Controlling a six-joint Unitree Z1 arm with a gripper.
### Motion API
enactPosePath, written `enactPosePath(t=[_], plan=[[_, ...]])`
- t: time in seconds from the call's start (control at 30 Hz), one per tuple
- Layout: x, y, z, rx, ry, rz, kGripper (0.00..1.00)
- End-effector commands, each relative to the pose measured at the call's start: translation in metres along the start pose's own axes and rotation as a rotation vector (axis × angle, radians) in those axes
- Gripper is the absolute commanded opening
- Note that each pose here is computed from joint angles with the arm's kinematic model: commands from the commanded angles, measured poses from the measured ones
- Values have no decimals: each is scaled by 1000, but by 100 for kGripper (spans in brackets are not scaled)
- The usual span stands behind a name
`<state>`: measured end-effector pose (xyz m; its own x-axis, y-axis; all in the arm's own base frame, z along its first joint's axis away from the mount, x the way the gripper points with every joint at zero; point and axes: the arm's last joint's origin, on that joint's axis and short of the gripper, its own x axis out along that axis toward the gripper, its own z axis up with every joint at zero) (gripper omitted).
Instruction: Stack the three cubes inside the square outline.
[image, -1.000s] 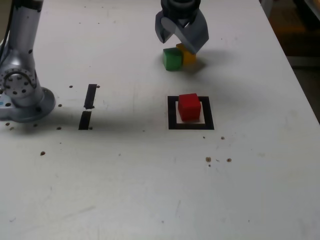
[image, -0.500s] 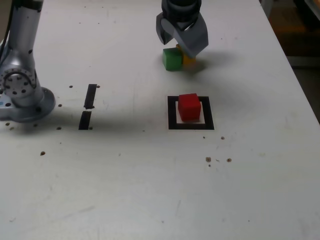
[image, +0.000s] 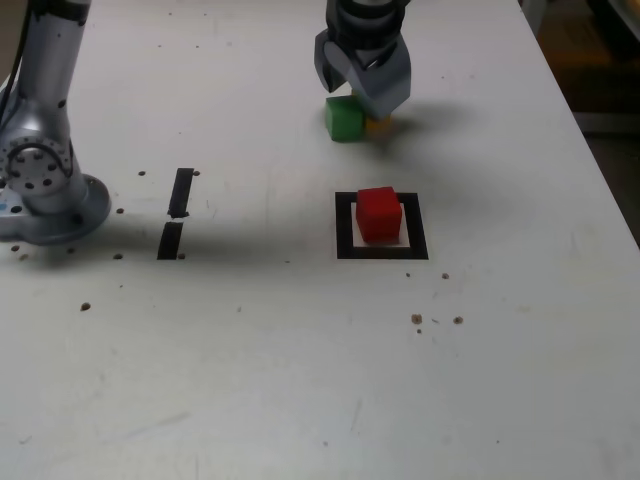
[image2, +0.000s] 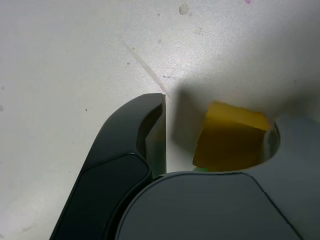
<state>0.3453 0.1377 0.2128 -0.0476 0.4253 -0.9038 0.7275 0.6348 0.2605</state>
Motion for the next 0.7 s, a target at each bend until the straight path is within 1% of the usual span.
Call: enactPosePath(t=[0.0,0.13,0.27,0.37,0.5,0.6,0.67], plan=[[1,2,2,1,-6,5,47],[0,3,3,-16,-29,14,30],[1,4,5,-49,-45,14,17],[0,5,5,-100,-52,17,8],[-9,7,2,-227,-68,36,1],[-23,9,-4,-351,-91,55,0],[-37,9,-8,-432,-107,57,0]])
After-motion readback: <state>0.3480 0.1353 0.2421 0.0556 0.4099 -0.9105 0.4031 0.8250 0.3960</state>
